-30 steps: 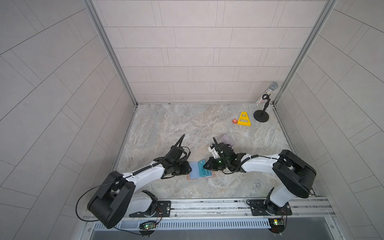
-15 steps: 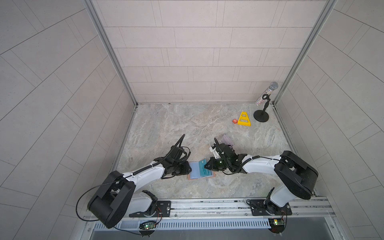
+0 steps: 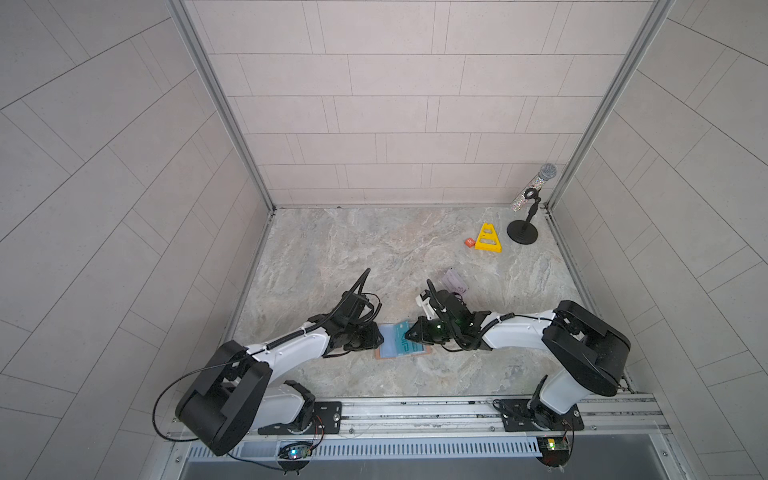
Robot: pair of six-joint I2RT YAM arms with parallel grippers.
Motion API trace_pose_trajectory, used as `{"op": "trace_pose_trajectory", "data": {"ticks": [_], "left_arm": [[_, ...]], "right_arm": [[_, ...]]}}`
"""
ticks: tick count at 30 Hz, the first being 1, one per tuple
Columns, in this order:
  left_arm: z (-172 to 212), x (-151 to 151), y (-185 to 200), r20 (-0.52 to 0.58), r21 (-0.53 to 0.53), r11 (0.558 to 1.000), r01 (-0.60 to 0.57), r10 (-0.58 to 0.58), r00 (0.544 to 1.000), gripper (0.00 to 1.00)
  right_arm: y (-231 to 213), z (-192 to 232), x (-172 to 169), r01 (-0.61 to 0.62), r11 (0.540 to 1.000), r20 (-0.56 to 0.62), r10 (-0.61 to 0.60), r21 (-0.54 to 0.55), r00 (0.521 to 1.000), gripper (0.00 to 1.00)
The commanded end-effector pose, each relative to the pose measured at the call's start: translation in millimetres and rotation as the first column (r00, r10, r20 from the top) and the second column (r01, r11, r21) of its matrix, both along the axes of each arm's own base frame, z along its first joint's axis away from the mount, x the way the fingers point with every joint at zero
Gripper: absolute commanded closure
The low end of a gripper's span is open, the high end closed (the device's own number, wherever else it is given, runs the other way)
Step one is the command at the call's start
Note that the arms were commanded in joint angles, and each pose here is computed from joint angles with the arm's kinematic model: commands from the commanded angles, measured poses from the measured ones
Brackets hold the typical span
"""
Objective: Put the credit cards into the card holder
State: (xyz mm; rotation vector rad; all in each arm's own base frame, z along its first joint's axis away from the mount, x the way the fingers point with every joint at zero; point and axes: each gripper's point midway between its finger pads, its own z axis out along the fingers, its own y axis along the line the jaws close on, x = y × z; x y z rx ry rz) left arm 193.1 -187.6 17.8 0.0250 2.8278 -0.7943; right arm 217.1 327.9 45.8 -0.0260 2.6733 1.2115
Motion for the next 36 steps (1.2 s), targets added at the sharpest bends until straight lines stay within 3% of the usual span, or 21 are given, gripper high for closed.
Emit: {"op": "trace_pose_trajectory", "data": {"ticks": [1, 8, 14, 17, 22, 31, 36], "left_arm": [[-33.9, -38.4, 27.7, -0.147, 0.126, 0.992, 0.004, 0.014, 0.989, 0.65], [-34.5, -39.0, 28.3, -0.150, 0.128, 0.992, 0.004, 0.015, 0.989, 0.65], [-34.4, -38.8, 28.7, -0.150, 0.131, 0.991, 0.003, 0.017, 0.989, 0.65], [-34.4, -39.0, 29.2, -0.151, 0.135, 0.991, 0.004, 0.016, 0.988, 0.65], [-33.6, -38.5, 29.9, -0.149, 0.142, 0.990, 0.006, 0.015, 0.989, 0.65], [-33.0, -37.8, 29.8, -0.149, 0.145, 0.989, 0.010, 0.012, 0.989, 0.65], [-31.9, -37.4, 28.8, -0.147, 0.141, 0.990, 0.014, 0.007, 0.989, 0.65]], "right_arm": [[-7.9, -22.6, -12.2, 0.020, 0.999, -0.059, -0.022, -0.030, 0.998, 1.00], [-2.5, -29.2, -15.1, 0.031, 0.999, -0.096, -0.029, 0.022, 0.995, 1.00], [-9.3, -36.0, -16.8, 0.027, 0.999, -0.095, -0.030, -0.029, 0.995, 0.99], [-13.2, -34.8, -15.6, 0.018, 0.998, -0.076, -0.023, -0.066, 0.997, 0.82], [-20.0, -25.3, -8.9, 0.008, 0.989, -0.025, -0.012, -0.148, 1.000, 0.66], [-22.6, -10.7, -3.9, -0.015, 0.978, 0.029, 0.021, -0.207, 0.999, 0.52], [-22.7, 0.5, -2.9, -0.051, 0.960, 0.067, 0.072, -0.277, 0.995, 0.55]]}}
